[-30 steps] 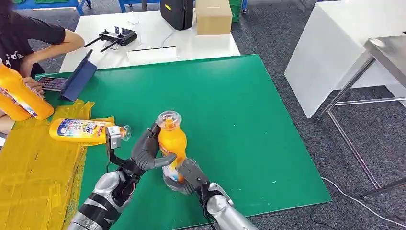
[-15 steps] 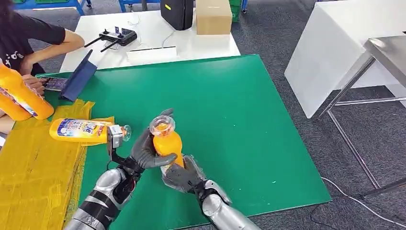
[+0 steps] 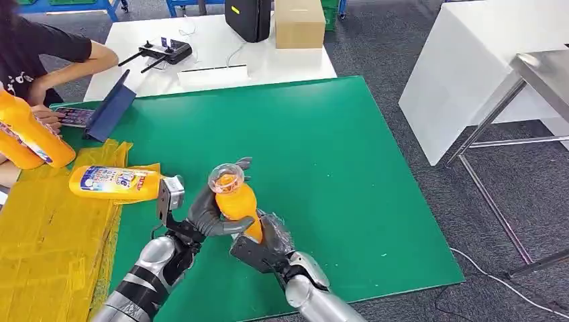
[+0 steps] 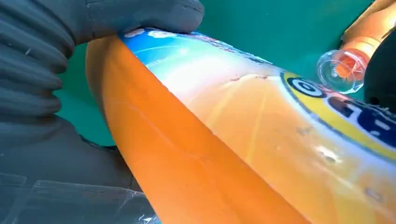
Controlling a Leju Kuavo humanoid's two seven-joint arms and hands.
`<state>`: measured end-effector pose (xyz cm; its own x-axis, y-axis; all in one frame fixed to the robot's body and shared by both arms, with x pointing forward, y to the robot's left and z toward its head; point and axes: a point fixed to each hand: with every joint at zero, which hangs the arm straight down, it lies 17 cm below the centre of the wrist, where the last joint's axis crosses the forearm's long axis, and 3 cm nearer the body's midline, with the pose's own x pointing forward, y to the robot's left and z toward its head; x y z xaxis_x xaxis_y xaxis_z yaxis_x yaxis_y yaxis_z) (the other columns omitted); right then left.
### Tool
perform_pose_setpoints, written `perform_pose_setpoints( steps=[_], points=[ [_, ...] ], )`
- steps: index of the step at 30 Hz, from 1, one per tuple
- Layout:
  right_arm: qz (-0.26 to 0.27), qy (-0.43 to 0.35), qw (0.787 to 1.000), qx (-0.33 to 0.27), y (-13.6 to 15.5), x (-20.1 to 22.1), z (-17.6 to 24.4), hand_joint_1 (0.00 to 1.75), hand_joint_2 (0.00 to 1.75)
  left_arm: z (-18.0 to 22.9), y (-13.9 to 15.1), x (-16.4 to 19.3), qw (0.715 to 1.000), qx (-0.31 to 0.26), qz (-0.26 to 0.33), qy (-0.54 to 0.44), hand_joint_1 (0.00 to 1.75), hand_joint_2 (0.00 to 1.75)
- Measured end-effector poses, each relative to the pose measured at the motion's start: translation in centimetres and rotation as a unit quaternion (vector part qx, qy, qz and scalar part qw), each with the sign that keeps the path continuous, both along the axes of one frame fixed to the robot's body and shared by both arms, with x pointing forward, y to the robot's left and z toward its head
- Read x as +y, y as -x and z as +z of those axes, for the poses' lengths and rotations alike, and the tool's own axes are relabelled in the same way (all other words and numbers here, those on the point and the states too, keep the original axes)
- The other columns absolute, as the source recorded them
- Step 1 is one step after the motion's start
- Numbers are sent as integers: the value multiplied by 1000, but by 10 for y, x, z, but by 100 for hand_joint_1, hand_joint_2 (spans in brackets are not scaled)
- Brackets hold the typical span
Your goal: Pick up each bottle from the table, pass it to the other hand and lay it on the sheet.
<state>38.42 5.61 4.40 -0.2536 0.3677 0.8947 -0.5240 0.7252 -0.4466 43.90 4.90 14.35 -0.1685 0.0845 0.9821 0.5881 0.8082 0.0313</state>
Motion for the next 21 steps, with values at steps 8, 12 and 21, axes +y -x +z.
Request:
perform_pose_setpoints(
  steps=[8,12,21],
  points=[
    [-5,-3,1000,-4,-1,-3,2,175,175,1,-1,2,1000,7,5,15,175,175],
    [-8,-8,1000,-7,-1,-4,4,175,175,2,-2,4,1000,10,8,20,175,175],
    [-18,-49,998,-25,3,-8,24,3,175,8,-6,17,998,14,29,46,175,175]
  ],
)
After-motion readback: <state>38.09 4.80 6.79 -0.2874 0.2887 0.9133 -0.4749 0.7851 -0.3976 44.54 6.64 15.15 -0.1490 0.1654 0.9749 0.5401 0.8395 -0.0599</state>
